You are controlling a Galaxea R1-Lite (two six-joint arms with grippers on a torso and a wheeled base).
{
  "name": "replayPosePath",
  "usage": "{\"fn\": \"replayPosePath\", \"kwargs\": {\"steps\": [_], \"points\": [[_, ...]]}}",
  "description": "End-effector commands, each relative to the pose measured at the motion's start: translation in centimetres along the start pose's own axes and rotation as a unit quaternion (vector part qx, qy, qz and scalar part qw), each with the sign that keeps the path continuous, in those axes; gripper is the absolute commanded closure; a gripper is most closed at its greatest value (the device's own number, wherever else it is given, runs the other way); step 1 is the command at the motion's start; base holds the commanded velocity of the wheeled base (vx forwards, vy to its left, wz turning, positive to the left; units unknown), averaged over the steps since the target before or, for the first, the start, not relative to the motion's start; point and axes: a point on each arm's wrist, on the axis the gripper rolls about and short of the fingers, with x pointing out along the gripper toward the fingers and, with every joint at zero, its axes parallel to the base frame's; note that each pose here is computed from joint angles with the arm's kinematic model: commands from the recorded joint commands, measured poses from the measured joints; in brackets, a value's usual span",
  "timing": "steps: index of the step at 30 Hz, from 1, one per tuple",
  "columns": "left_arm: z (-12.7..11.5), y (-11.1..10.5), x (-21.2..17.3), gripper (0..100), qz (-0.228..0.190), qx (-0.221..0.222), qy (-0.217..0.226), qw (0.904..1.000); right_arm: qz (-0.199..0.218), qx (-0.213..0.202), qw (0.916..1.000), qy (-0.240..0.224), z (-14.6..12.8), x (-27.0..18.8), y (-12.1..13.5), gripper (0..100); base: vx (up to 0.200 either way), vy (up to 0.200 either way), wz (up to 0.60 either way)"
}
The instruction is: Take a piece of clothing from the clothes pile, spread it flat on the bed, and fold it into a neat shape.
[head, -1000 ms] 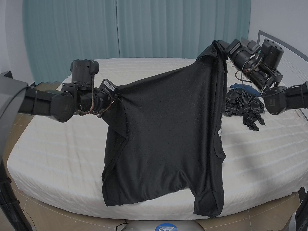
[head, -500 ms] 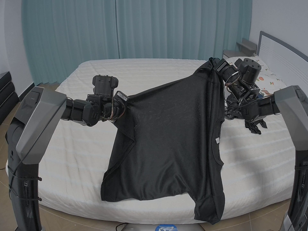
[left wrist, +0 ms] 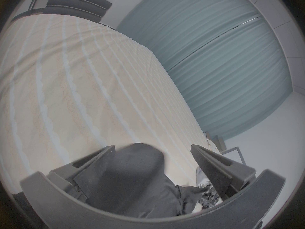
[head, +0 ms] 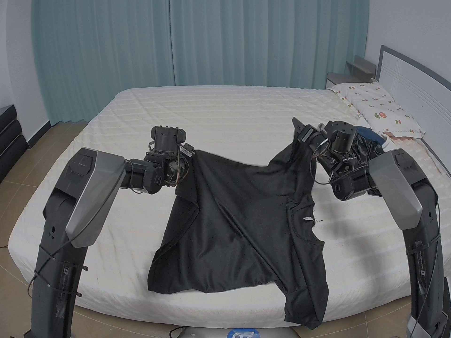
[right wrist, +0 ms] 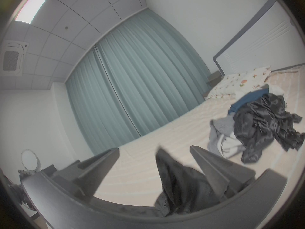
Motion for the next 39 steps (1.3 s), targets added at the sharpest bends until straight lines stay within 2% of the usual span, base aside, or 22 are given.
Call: {"fn": "replayPosePath", "kwargs": {"steps": [1, 6, 8, 10, 13, 15, 19, 22, 28, 31, 39], "points": [[-0.1, 2.0, 2.0, 0, 0.027, 0.009, -0.018, 0.9994, -0.046, -0.007, 0.9976, 0.051, -2.6, -0.6, -3.7, 0, 0.000, 0.000, 0.00], [0.9, 2.4, 2.1, 0, 0.036, 0.026, -0.034, 0.9984, -0.063, -0.008, 0.9959, 0.065, -1.6, -1.5, -5.8, 0, 0.000, 0.000, 0.00], [1.0, 2.5, 2.1, 0, 0.038, 0.029, -0.034, 0.9983, -0.063, -0.008, 0.9956, 0.068, -1.6, -1.7, -5.9, 0, 0.000, 0.000, 0.00], [1.4, 2.5, 1.8, 0, 0.044, 0.034, -0.035, 0.9978, -0.063, -0.003, 0.9941, 0.088, -1.5, -2.6, -6.6, 0, 0.000, 0.000, 0.00], [1.7, 2.8, 1.2, 0, 0.062, 0.043, -0.021, 0.9969, -0.066, 0.003, 0.9917, 0.111, -1.7, -3.7, -6.9, 0, 0.000, 0.000, 0.00], [1.5, 3.2, 0.6, 0, 0.086, 0.055, 0.005, 0.9948, -0.070, 0.014, 0.9898, 0.123, -2.1, -4.9, -7.0, 0, 0.000, 0.000, 0.00], [1.4, 3.5, 0.5, 0, 0.098, 0.058, 0.019, 0.9933, -0.075, 0.032, 0.9876, 0.134, -2.6, -6.5, -7.0, 0, 0.000, 0.000, 0.00], [1.2, 4.2, -0.1, 0, 0.123, 0.064, 0.038, 0.9896, -0.073, 0.053, 0.9817, 0.168, -3.5, -8.9, -7.2, 0, 0.000, 0.000, 0.00], [1.3, 4.6, -3.8, 0, 0.111, 0.055, 0.110, 0.9862, -0.070, 0.063, 0.9720, 0.215, -4.5, -11.9, -7.7, 0, 0.000, 0.000, 0.00], [1.4, 5.0, -5.3, 0, 0.097, 0.050, 0.117, 0.9871, -0.064, 0.066, 0.9697, 0.226, -4.9, -11.9, -7.9, 0, 0.000, 0.000, 0.00], [0.6, 7.1, -7.6, 0, 0.099, 0.046, 0.143, 0.9836, -0.070, 0.085, 0.9650, 0.238, -6.3, -11.8, -8.2, 0, 0.000, 0.000, 0.00]]}}
